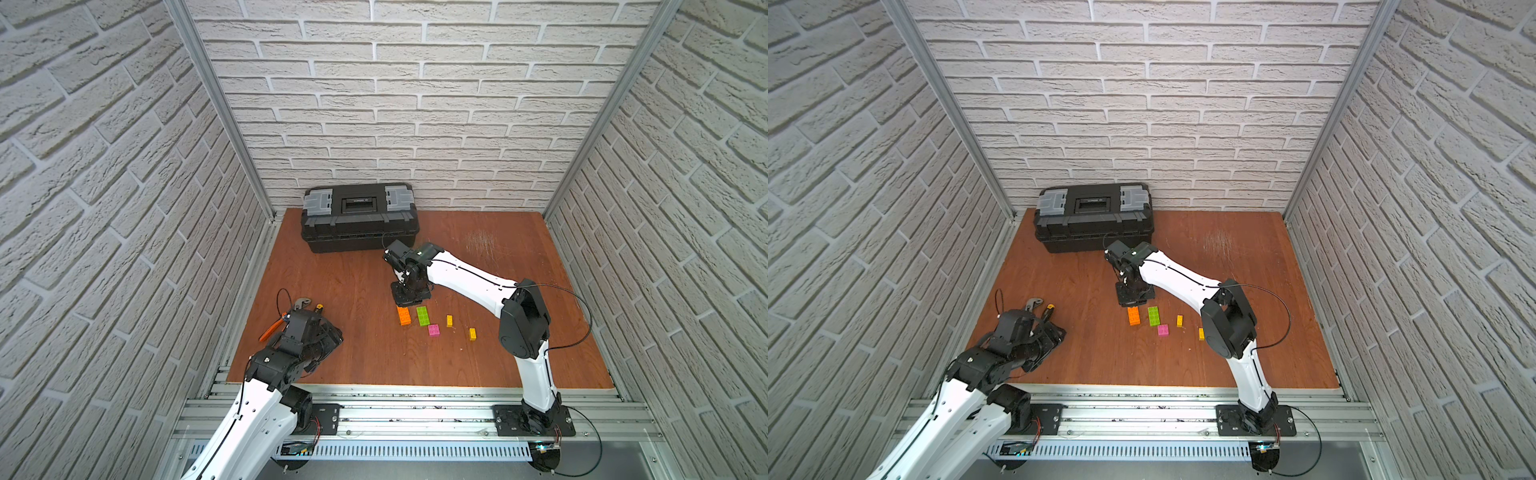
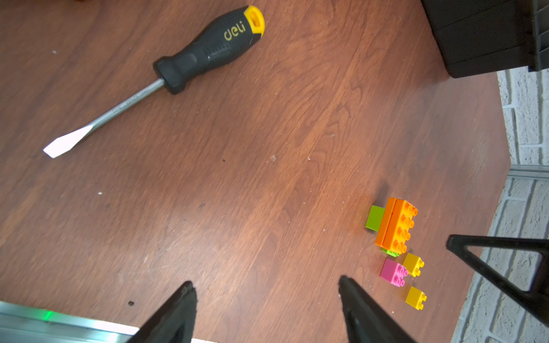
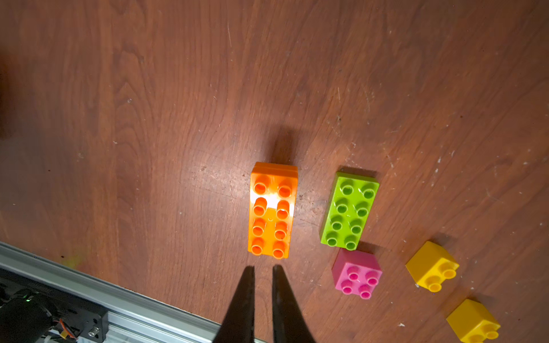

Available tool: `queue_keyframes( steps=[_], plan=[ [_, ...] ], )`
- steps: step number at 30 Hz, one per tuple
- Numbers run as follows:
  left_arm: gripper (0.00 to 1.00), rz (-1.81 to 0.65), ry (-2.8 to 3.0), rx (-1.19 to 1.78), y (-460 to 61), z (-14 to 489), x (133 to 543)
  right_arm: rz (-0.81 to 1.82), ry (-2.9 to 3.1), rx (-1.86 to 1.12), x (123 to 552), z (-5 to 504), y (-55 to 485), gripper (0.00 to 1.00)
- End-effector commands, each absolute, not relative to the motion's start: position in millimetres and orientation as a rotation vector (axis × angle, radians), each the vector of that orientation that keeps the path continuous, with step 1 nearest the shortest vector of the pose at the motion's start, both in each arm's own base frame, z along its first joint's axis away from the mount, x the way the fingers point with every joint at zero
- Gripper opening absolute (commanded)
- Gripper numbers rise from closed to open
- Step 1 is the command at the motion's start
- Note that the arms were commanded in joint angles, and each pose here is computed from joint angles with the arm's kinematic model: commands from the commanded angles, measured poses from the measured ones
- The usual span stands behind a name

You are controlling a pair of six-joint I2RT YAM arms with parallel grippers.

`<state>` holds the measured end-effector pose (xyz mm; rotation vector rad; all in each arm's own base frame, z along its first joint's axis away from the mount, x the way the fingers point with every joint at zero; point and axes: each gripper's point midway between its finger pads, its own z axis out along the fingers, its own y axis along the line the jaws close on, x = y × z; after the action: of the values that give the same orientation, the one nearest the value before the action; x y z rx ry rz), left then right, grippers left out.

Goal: Assemble a carrot with lego
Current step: Assemble the lego brick with the lego brick.

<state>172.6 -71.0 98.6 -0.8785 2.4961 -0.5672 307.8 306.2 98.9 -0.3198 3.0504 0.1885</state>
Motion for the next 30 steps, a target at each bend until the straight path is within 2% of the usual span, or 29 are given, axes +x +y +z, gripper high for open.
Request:
queue_keyframes(
  steps=[1,20,30],
  plan=[
    [0.78,-0.567,2.488,-0.865,-70,105,175,0.208,3.065,-0.329,307,86,311,0.14],
    [0.78,-0.564,2.498,-0.863,-71,102,174,0.147,3.152,-0.313,298,34,309,0.12],
    [0.78,-0.568,2.495,-0.869,-71,103,174,0.261,3.043,-0.314,311,85,317,0.12]
  ],
)
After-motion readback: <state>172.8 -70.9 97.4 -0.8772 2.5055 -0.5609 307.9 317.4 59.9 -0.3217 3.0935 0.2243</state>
